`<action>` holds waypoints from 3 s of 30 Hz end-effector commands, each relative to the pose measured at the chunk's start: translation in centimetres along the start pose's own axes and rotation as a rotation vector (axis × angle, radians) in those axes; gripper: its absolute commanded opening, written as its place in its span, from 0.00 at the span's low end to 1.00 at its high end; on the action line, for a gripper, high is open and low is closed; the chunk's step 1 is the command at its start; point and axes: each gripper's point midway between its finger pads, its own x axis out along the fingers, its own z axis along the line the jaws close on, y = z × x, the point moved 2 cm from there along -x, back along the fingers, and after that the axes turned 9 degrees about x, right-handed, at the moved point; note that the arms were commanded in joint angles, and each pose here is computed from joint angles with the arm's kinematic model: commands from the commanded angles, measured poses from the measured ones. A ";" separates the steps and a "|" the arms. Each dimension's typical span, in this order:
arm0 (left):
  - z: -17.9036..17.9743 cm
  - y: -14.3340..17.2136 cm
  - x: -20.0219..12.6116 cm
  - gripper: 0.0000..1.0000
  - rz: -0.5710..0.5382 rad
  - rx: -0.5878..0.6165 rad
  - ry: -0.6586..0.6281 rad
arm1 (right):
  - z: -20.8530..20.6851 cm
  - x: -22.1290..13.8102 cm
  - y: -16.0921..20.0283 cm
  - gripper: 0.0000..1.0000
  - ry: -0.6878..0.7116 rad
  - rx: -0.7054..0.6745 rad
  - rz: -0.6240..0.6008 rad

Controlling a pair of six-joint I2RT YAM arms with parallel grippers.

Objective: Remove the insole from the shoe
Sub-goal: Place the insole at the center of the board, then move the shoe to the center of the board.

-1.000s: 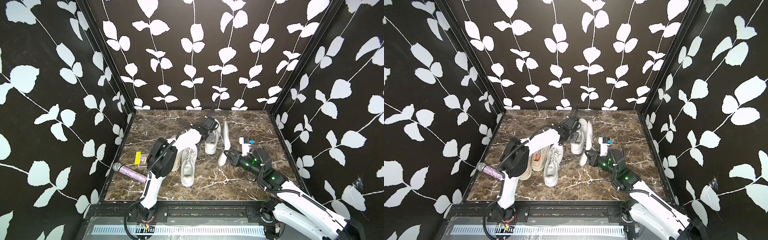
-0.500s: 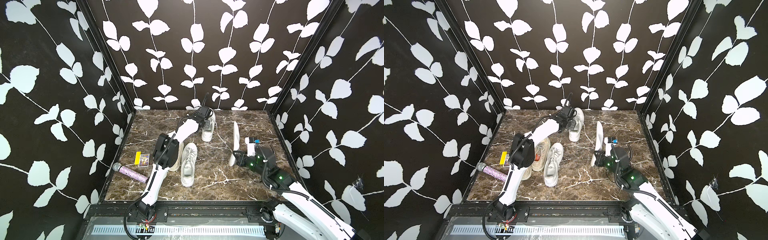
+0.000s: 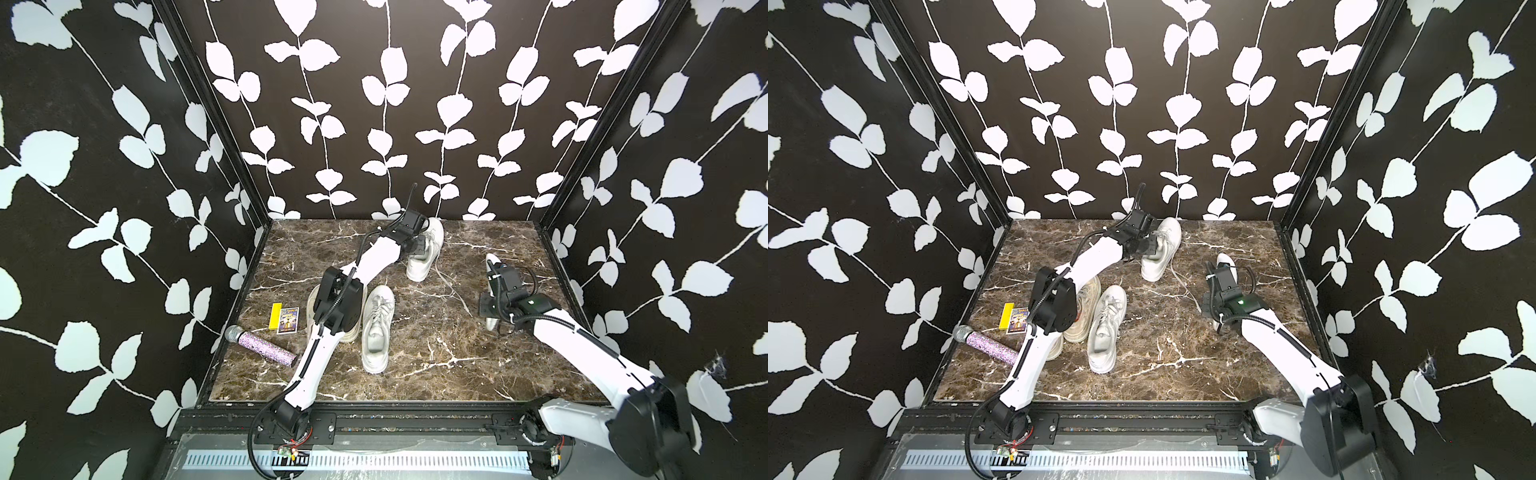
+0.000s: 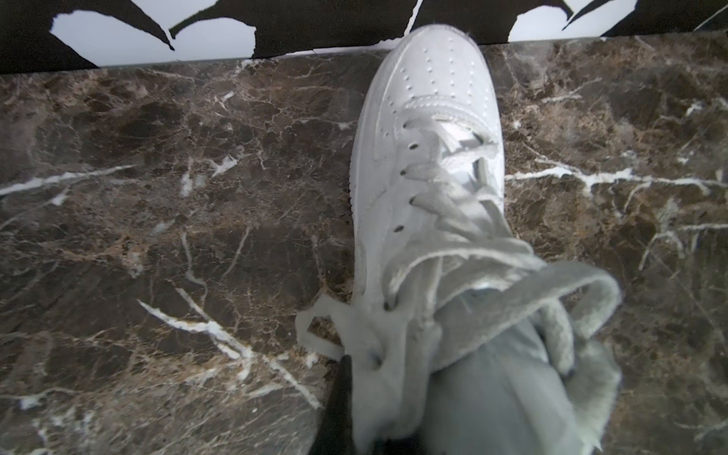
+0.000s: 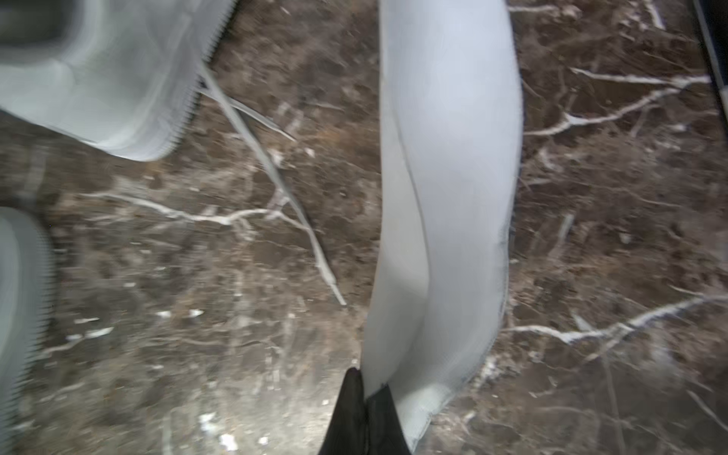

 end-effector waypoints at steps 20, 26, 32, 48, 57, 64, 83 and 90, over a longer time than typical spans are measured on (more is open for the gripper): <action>-3.2 -0.5 0.5 0.00 -0.067 -0.377 0.017 | -5.1 2.8 2.1 0.36 0.196 0.077 0.135; -4.4 -0.7 0.9 0.00 -0.056 -0.412 0.064 | -5.1 1.4 1.5 0.65 0.179 0.100 0.100; -7.3 0.4 0.5 0.00 -0.021 -0.411 0.113 | -5.1 -0.9 0.8 0.82 0.126 0.143 0.017; -5.0 2.1 -5.8 0.48 0.057 -0.284 0.066 | -2.8 -5.1 0.1 0.99 -0.143 0.239 -0.097; -2.3 3.3 -13.9 0.72 0.027 -0.098 0.016 | -1.3 -6.7 0.3 0.99 -0.286 0.216 -0.147; -0.2 6.4 -19.6 0.78 0.056 0.057 -0.095 | 0.4 -7.7 1.2 0.99 -0.375 0.174 -0.161; 6.3 22.3 -28.1 0.70 0.328 0.098 -0.254 | 5.8 -5.9 4.4 0.98 -0.452 0.055 -0.068; 4.3 24.9 -25.2 0.58 0.370 0.098 -0.121 | 5.9 -6.0 4.6 0.98 -0.440 0.045 -0.066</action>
